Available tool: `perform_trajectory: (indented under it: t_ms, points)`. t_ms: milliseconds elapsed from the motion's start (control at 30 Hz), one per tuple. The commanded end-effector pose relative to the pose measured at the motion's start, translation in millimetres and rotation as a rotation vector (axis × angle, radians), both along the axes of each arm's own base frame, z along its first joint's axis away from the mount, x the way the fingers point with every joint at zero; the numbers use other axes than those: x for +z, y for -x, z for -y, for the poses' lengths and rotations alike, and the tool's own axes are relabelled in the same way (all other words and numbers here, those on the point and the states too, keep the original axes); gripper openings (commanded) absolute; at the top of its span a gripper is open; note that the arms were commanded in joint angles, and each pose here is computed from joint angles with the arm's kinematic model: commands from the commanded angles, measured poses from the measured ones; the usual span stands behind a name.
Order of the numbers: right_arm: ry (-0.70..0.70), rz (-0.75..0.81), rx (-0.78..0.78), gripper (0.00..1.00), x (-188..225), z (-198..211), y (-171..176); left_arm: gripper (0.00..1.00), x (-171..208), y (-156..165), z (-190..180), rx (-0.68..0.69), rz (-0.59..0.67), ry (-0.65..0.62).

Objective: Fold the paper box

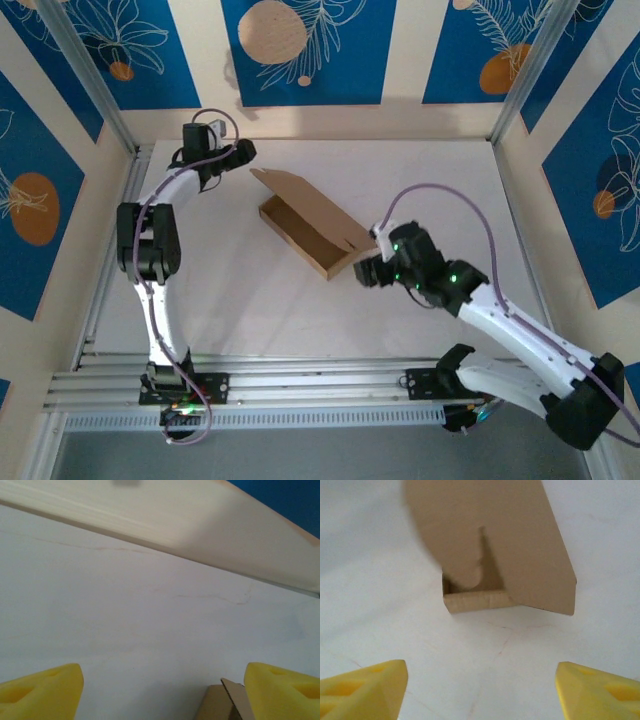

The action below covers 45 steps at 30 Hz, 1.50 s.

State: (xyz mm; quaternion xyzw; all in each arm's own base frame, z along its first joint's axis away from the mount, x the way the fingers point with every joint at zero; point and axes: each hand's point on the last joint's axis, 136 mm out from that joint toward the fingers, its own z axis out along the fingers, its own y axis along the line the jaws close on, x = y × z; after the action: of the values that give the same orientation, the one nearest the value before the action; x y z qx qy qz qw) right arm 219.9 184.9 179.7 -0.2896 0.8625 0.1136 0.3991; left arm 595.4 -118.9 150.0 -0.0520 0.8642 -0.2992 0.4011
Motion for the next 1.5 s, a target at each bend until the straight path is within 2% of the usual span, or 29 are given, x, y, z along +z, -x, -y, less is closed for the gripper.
perform_trajectory:
  t_ms: [0,200,367,500,600,767,833,1000,1133,1200,1300,1467]
  points:
    - [0.16,0.231,0.046,0.82,13.4,5.1,-18.9,0.84,10.8,0.2,24.1,-0.055,0.001,0.07]
    - [0.197,0.252,-0.023,0.84,3.4,-8.7,-66.4,0.83,15.2,1.9,39.5,-0.091,0.01,0.114]
    - [0.191,0.288,-0.003,0.78,-13.2,-23.6,-109.2,0.8,14.9,8.4,52.6,-0.138,0.004,0.196]
    - [0.057,0.281,-0.036,0.65,2.4,-18.1,-130.2,0.79,13.6,19.8,61.0,-0.169,-0.013,0.26]
    - [-0.078,0.237,-0.025,0.45,20.5,-14.5,-135.9,0.75,15.7,29.3,64.0,-0.171,-0.019,0.296]
    - [-0.273,0.1,0.001,0.28,37.4,-8.1,-147.0,0.7,25.6,48.0,80.6,-0.202,-0.034,0.382]
    - [-0.31,0.05,-0.019,0.25,38.5,-4.0,-155.0,0.69,31.0,57.9,89.1,-0.218,-0.032,0.418]
    - [-0.407,-0.021,-0.095,0.23,41.2,4.0,-173.2,0.69,45.5,82.4,104.2,-0.225,-0.033,0.497]
    - [-0.47,-0.083,-0.145,0.23,37.8,11.2,-183.5,0.71,63.1,97.8,102.1,-0.212,-0.012,0.555]
    - [-0.499,-0.098,-0.154,0.19,36.6,17.1,-186.8,0.73,70.3,105.9,98.4,-0.206,0.005,0.534]
    - [-0.532,-0.111,-0.122,0.12,35.2,18.9,-185.7,0.79,67.9,116.3,79.5,-0.145,0.014,0.429]
    - [-0.492,-0.099,-0.067,0.09,34.2,18.1,-186.3,0.82,59.8,128.2,15.2,0.043,0.046,0.274]
